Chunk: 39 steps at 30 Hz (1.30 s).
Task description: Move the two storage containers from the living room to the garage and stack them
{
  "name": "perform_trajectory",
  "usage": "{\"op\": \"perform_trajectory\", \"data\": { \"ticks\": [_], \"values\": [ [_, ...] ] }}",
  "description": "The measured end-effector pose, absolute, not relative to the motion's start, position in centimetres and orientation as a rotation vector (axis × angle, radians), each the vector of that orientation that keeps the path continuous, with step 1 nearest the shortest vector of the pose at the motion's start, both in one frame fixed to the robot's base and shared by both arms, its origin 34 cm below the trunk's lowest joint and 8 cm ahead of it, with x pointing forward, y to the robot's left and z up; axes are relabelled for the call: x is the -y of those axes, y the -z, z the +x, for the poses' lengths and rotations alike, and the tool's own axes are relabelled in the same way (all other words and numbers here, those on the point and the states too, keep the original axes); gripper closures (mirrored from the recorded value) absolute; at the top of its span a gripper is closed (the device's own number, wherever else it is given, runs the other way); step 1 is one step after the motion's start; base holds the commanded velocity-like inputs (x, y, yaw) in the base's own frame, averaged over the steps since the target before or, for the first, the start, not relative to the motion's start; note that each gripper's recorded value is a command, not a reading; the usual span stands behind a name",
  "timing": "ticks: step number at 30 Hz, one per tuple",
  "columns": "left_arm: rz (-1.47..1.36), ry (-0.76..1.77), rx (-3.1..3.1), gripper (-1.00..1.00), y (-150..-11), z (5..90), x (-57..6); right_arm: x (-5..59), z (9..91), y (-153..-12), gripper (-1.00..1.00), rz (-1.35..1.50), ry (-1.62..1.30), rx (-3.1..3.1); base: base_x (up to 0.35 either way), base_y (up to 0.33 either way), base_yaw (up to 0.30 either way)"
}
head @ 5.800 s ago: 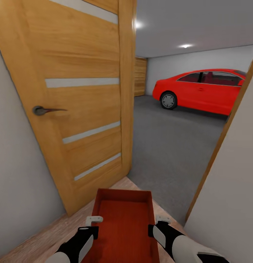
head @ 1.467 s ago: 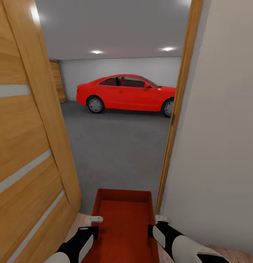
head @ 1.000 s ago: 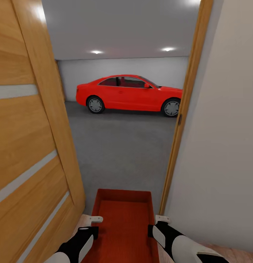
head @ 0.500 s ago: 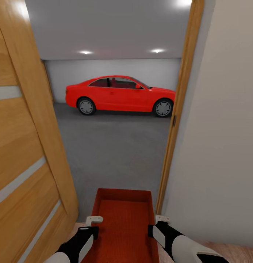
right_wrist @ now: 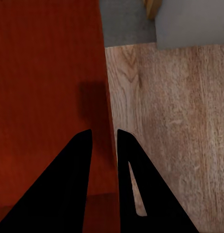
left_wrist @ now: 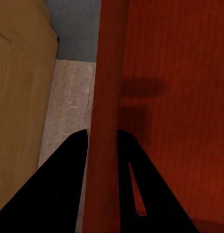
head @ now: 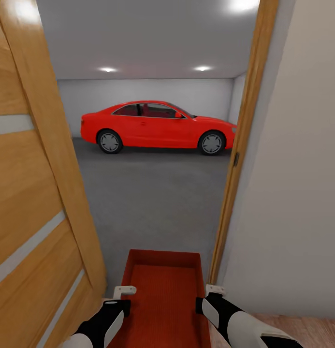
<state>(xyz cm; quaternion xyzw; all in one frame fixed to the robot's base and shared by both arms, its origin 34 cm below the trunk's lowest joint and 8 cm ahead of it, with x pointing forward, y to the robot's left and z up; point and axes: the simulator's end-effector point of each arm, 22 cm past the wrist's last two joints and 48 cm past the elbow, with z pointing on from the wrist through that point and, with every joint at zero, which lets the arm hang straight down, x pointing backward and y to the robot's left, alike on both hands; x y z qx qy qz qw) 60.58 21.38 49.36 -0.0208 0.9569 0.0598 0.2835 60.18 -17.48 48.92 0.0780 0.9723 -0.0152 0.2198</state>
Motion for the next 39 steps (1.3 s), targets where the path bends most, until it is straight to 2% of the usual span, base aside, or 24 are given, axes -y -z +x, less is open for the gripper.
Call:
{"op": "perform_trajectory", "data": {
  "ticks": [23, 39],
  "values": [
    [-0.055, -0.157, -2.562, 1.0, -49.35, 60.57, -21.26, 17.52, 60.17, -48.92, 1.0, 0.216, 0.045, -2.69, 0.003, 0.014, 0.0],
    [-0.055, -0.16, -2.561, 1.0, -49.4, 60.57, -21.37, 17.49, 60.16, -48.97, 1.0, 0.217, 0.043, -2.689, 0.307, 0.0, -0.008]
  ]
}}
